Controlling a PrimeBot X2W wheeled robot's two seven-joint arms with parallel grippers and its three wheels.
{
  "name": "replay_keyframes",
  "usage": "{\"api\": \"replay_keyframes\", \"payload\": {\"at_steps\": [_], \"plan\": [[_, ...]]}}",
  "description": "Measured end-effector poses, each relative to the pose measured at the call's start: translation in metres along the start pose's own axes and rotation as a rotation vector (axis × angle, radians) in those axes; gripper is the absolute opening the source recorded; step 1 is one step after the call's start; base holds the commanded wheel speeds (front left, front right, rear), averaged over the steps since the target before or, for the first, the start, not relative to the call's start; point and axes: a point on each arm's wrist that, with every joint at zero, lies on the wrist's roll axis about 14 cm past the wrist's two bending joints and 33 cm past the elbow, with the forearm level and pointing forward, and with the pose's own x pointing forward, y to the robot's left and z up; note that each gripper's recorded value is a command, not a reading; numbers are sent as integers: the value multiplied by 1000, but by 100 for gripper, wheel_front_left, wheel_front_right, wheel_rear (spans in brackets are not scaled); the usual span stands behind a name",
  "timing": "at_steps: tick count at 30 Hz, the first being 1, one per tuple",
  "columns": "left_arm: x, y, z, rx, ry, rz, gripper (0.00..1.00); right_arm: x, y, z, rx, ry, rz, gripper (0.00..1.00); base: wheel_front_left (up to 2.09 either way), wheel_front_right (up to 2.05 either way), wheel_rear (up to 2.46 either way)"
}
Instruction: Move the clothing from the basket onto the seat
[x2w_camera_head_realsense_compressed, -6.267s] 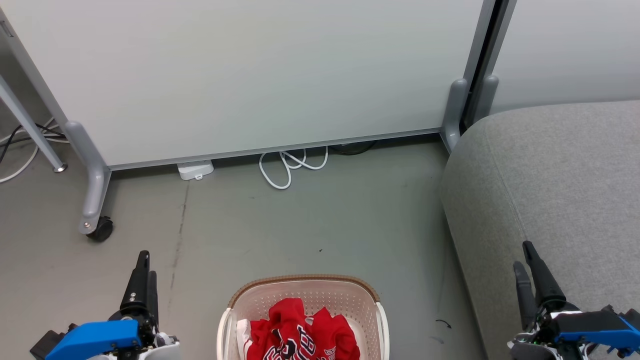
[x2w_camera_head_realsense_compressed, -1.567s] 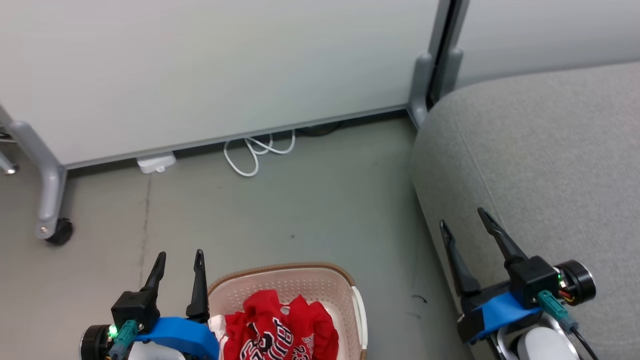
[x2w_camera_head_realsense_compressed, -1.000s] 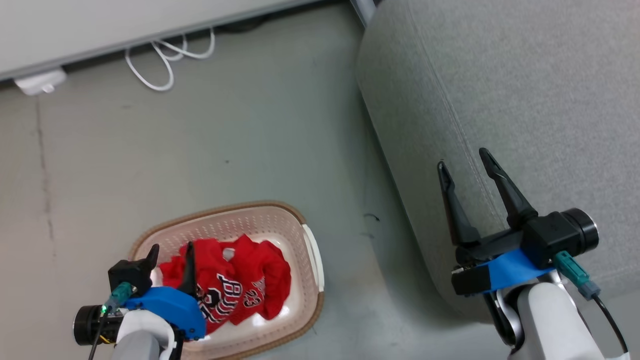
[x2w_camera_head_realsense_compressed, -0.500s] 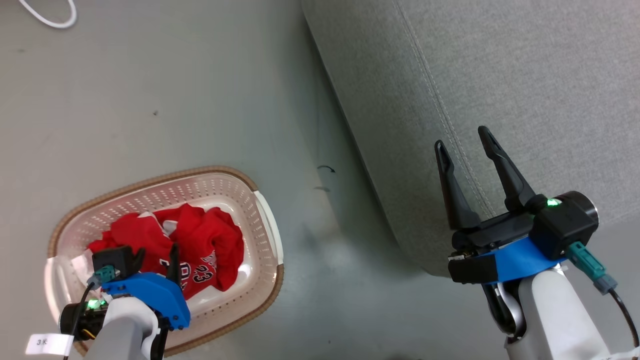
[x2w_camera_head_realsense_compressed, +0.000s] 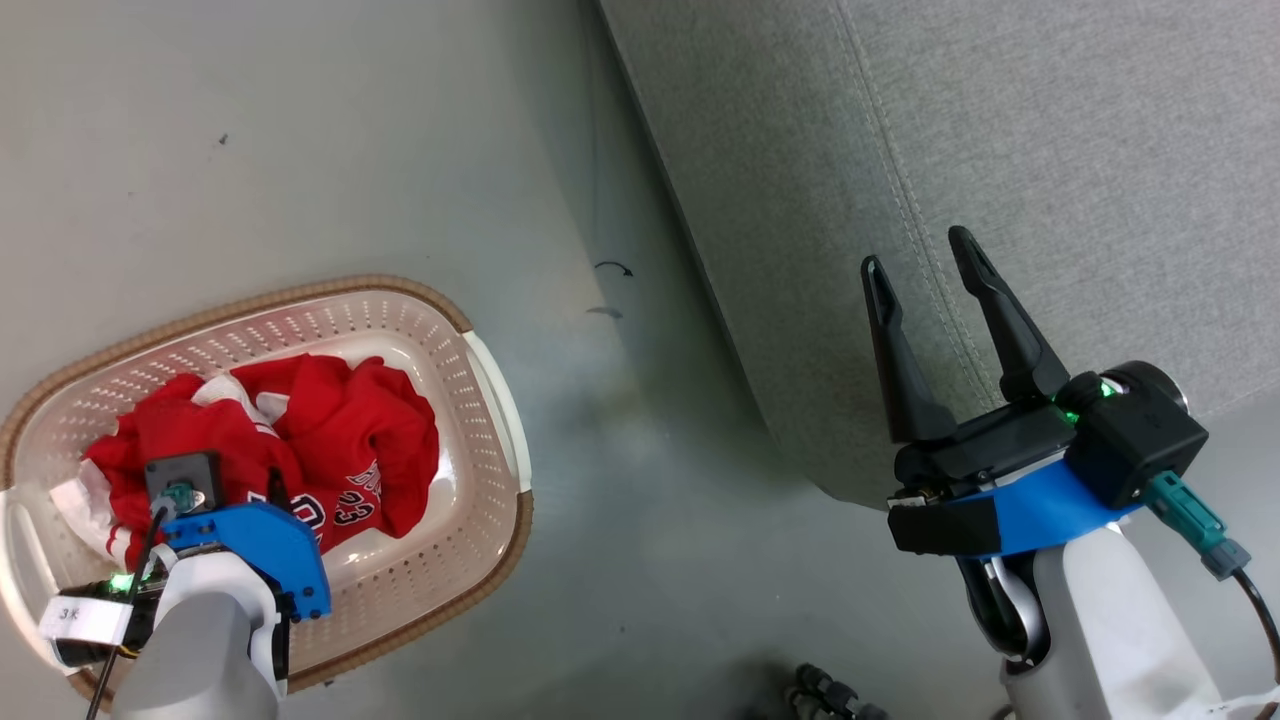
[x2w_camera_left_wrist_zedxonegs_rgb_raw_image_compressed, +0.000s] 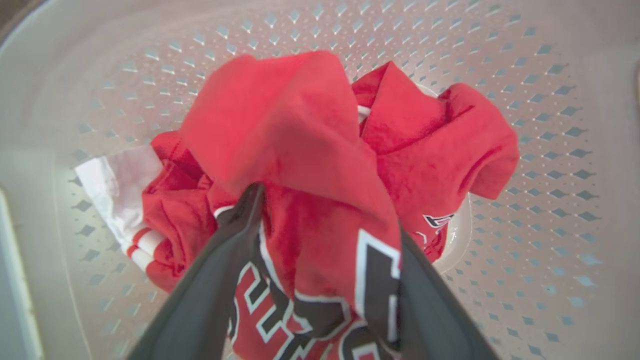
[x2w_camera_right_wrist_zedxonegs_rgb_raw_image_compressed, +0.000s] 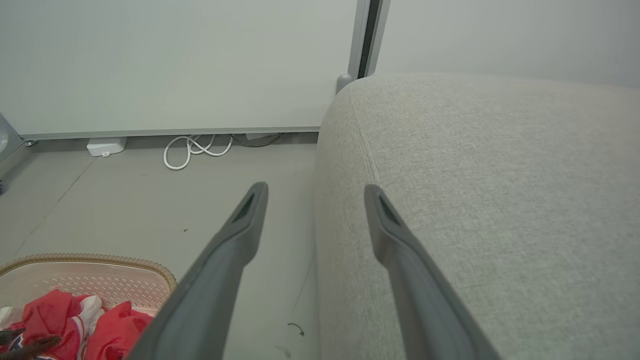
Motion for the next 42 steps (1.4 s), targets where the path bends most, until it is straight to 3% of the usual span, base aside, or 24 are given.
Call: {"api": "replay_keyframes", "payload": {"at_steps": [3,4,5,6,25,42], "plan": [[6,3,-10,3,48,13,100,4,2,-5,6,10,6,100,0,0,0],[7,4,-12,2,59,16,89,5,3,-7,13,14,7,100,0,0,0],[9,5,-12,3,64,18,35,5,3,-8,15,17,7,100,0,0,0],[10,5,-13,6,71,18,0,6,3,-9,15,19,8,100,0,0,0],[-11,-10,6,-49,0,-28,0,8,9,13,27,-42,27,100,0,0,0],[-102,-26,87,-57,-350,-109,0,-17,39,68,41,-185,111,100,0,0,0]]}}
